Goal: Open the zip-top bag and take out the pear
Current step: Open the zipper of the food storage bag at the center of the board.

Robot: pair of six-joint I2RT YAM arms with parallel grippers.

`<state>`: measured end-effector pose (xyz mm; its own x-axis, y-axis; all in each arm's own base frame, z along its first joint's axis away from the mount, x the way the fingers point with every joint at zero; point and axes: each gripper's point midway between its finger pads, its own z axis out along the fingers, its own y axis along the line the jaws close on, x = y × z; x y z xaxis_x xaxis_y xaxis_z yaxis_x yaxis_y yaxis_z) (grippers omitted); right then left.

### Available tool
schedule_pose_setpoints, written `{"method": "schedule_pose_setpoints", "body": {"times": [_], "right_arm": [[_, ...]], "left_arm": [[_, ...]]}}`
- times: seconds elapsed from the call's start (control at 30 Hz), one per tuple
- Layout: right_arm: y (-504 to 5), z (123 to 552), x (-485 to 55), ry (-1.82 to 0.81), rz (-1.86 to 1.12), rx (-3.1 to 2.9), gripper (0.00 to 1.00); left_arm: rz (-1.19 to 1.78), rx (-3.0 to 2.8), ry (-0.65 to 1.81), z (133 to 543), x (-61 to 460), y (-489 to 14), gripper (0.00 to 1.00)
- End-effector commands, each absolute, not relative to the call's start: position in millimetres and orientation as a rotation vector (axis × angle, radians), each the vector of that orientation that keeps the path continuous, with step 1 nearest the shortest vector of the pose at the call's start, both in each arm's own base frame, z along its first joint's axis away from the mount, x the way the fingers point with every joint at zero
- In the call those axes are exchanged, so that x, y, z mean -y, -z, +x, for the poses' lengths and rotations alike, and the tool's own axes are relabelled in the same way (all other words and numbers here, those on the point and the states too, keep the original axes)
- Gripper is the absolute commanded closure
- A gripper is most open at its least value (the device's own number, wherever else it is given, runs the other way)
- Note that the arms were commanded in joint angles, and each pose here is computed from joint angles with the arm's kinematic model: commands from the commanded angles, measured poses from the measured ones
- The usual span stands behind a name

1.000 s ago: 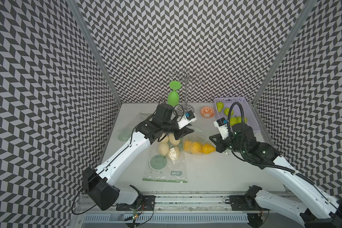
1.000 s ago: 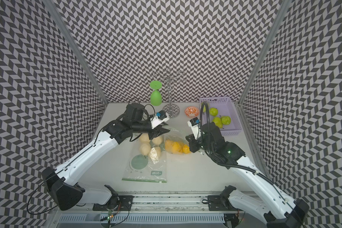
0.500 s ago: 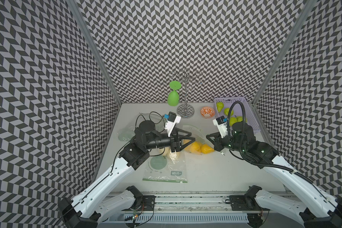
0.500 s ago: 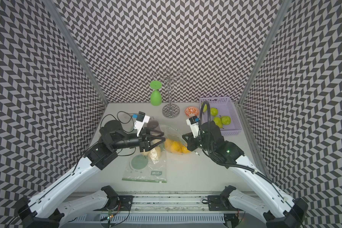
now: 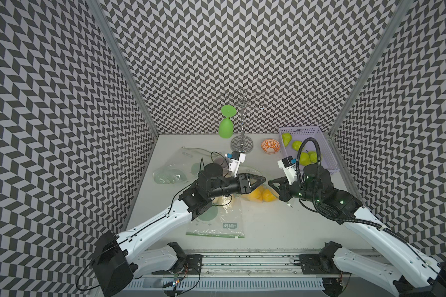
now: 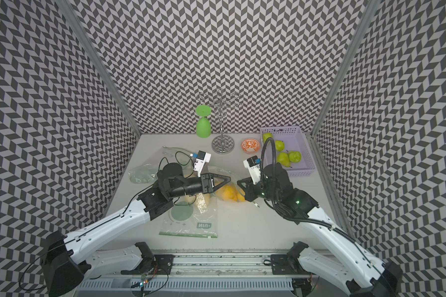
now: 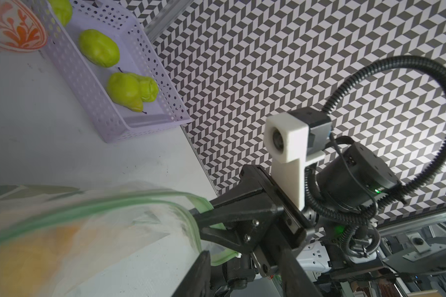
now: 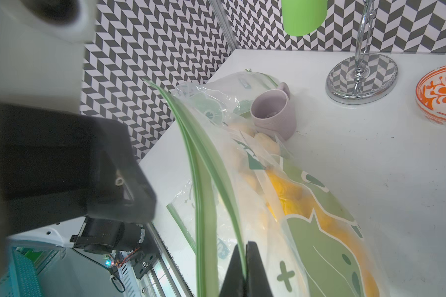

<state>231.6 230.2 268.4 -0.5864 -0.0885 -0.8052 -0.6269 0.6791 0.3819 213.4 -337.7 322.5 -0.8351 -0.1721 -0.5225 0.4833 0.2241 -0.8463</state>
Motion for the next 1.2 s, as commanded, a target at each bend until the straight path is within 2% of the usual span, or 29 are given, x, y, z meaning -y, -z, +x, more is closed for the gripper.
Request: {"method": "schedule_pose_setpoints", "body": {"times": [0.0, 0.3, 0.43, 0.6, 0.67, 0.8, 0.97, 1.07, 1.17], "right_arm": [[-284.9, 232.5, -232.6, -0.881, -0.544, -2.012, 1.00], [-286.4, 230.4, -236.5, -0.911, -0.554, -1.996, 1.00], [-287.5, 229.3, -237.0, -0.914, -0.557, -1.989, 1.00], [-289.4, 225.3, -237.4, -0.927, -0.567, -1.982, 1.00], [-288.1, 224.1, -237.4, -0.929, -0.569, -1.985, 1.00], [-286.4, 222.0, -237.4, -0.931, -0.575, -1.985, 1.00], [-286.2, 222.0, -236.1, -0.919, -0.580, -1.982, 1.00], [-284.4, 221.0, -237.4, -0.925, -0.591, -1.985, 1.00], [-283.4, 220.8, -237.5, -0.925, -0.592, -1.981, 1.00]], "left_arm": [[0.279, -1.953, 1.657, 217.8, 343.6, -335.0, 0.54], [0.307, -2.045, 1.582, 218.6, 356.6, -309.5, 0.54], [0.317, -2.090, 1.540, 223.2, 360.6, -296.1, 0.59], [0.324, -2.134, 1.478, 226.6, 360.0, -281.5, 0.61], [0.329, -2.147, 1.455, 228.5, 360.4, -277.5, 0.64], [0.335, -2.162, 1.411, 231.6, 358.2, -272.1, 0.78], [0.340, -2.166, 1.383, 232.0, 355.7, -273.3, 0.83], [0.332, -2.138, 1.391, 231.4, 352.9, -282.4, 0.82], [0.327, -2.110, 1.435, 226.5, 355.1, -291.1, 0.77]]}}
